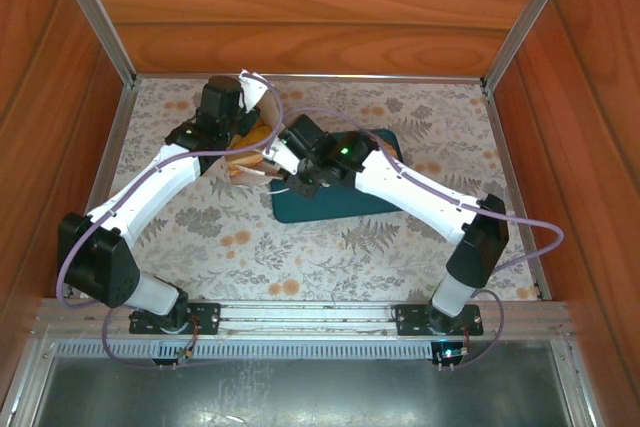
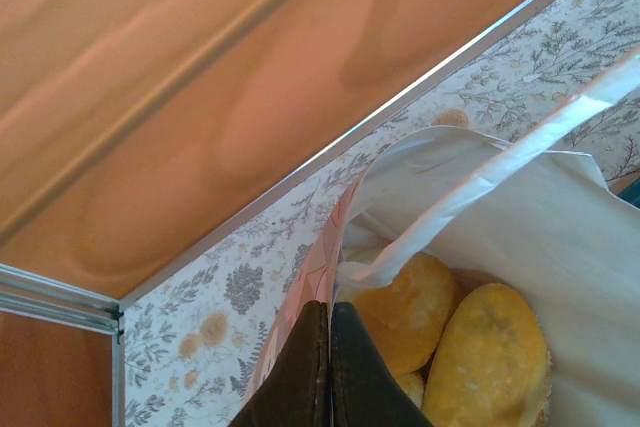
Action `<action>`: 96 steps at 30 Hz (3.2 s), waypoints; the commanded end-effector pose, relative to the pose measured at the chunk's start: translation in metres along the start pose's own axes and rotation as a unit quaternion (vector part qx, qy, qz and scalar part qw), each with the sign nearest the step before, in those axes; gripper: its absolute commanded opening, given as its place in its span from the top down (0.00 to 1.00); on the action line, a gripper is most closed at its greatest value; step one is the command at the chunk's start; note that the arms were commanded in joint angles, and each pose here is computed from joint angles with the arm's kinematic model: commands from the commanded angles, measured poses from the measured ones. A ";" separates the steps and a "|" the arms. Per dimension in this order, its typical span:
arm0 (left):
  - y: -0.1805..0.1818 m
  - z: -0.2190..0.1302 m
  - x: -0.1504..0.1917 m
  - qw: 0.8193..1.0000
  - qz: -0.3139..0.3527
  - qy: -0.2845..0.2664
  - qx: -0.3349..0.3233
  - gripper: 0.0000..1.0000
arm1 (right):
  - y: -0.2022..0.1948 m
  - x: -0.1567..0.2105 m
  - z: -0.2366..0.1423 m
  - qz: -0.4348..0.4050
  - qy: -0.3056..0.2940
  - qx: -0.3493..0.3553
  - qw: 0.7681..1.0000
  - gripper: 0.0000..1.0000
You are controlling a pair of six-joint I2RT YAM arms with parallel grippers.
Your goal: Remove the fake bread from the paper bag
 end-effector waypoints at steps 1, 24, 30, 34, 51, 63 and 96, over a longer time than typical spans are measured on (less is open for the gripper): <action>0.010 -0.011 -0.012 1.000 -0.004 -0.023 -0.007 1.00 | -0.009 -0.001 -0.001 -0.048 0.017 0.035 0.998 0.55; 0.006 -0.010 -0.013 1.000 -0.005 -0.024 0.003 1.00 | -0.011 -0.015 0.026 -0.130 0.060 0.080 0.986 0.53; 0.006 -0.009 -0.013 1.000 -0.005 -0.023 0.003 1.00 | -0.004 -0.017 0.027 -0.147 0.056 0.078 0.984 0.53; 0.005 -0.007 -0.013 1.000 -0.005 -0.022 0.005 1.00 | -0.005 -0.018 0.025 -0.155 0.056 0.088 0.982 0.53; 0.003 -0.007 -0.014 1.000 -0.005 -0.024 0.010 1.00 | -0.007 -0.029 0.044 -0.157 0.064 0.104 0.980 0.61; 0.007 -0.006 -0.012 1.000 -0.004 -0.018 -0.003 1.00 | -0.014 -0.025 0.026 -0.111 0.053 0.126 0.984 0.76; 0.010 -0.003 -0.010 1.000 0.000 -0.009 -0.012 1.00 | -0.025 0.012 -0.060 -0.046 0.016 0.172 0.984 0.79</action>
Point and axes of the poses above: each hand's point on the last joint's axis, 136 mm out from that joint toward the fingers, its own z axis out along the fingers, its own y axis along the line the jaws close on, x = y × z, the point moved 1 cm from there along -z, back along the fingers, and after that the axes turned 1 degree about -z, right-handed, at the moved point
